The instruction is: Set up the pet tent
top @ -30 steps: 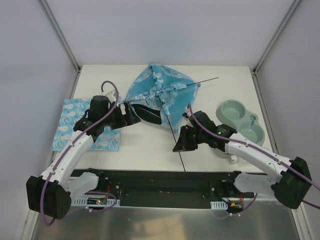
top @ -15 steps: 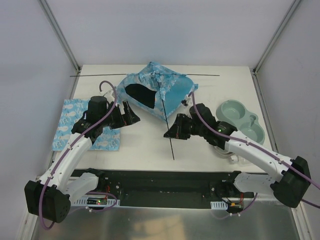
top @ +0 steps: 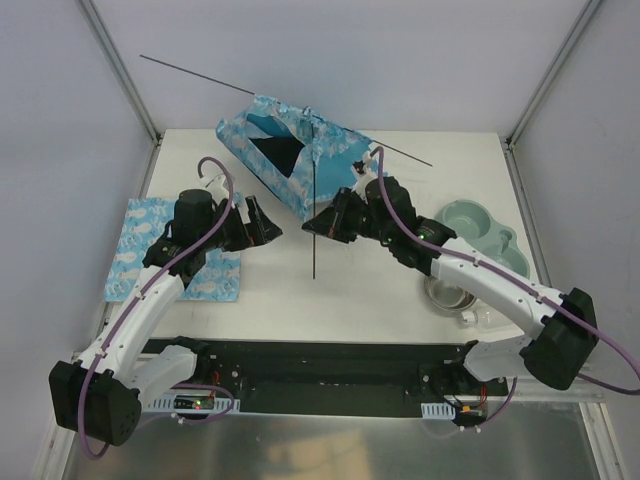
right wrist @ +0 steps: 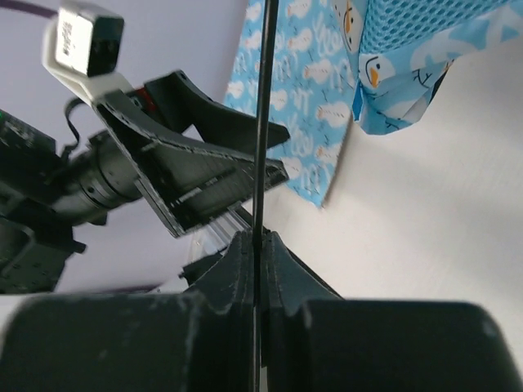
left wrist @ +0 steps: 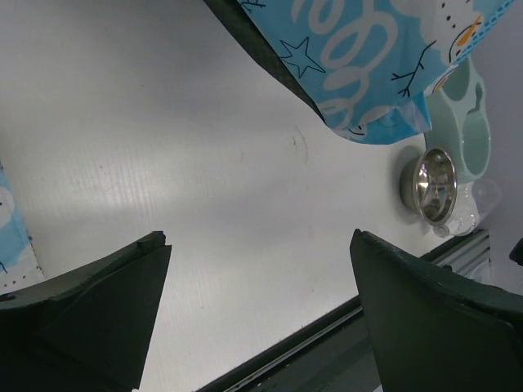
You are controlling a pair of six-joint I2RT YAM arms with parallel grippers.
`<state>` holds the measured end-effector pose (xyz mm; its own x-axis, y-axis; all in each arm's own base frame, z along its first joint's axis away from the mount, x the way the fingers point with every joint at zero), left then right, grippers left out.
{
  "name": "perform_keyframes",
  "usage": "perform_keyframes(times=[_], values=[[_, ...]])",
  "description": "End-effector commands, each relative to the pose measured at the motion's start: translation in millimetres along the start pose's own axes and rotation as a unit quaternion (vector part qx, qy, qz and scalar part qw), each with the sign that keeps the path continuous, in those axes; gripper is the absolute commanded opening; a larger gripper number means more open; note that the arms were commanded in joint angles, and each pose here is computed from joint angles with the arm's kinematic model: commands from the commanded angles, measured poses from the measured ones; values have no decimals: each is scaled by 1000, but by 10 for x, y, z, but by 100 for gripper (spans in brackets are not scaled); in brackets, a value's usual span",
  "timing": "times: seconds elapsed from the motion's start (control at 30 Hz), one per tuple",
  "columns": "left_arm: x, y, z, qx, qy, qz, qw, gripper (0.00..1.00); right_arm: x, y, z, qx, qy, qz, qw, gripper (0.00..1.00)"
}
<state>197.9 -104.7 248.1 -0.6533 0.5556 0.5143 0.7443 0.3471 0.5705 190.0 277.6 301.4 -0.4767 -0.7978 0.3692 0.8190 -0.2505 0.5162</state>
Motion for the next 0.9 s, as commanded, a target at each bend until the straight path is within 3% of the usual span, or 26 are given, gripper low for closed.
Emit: perform_keyframes(times=[0.0,0.3,0.6,0.87], values=[[-56,141,-116,-37,-60,-48,996,96,-102,384,216,-31,6,-104,994,0],[-346,272,-154,-104,-115,-106,982,91,-234,488,328,-75,6,-102,992,0],[-623,290,-268,-227,-163,-147,949,81,-211,565,428,-101,8,-112,989,0],[-770,314,-288,-244,-130,-185,943,74,-220,567,447,-107,15,-108,988,0]])
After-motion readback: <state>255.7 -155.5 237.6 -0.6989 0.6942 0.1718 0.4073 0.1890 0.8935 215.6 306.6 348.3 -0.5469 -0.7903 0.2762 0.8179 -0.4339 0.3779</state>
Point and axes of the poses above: each gripper's point midway between its finger pads, its own x axis back along the fingers, its own z axis along the line the jaws close on, y = z × x, the point moved 10 cm from there along x, back along the fingers, and after that the axes turned 2 degrees about x, right-handed, at the moved point
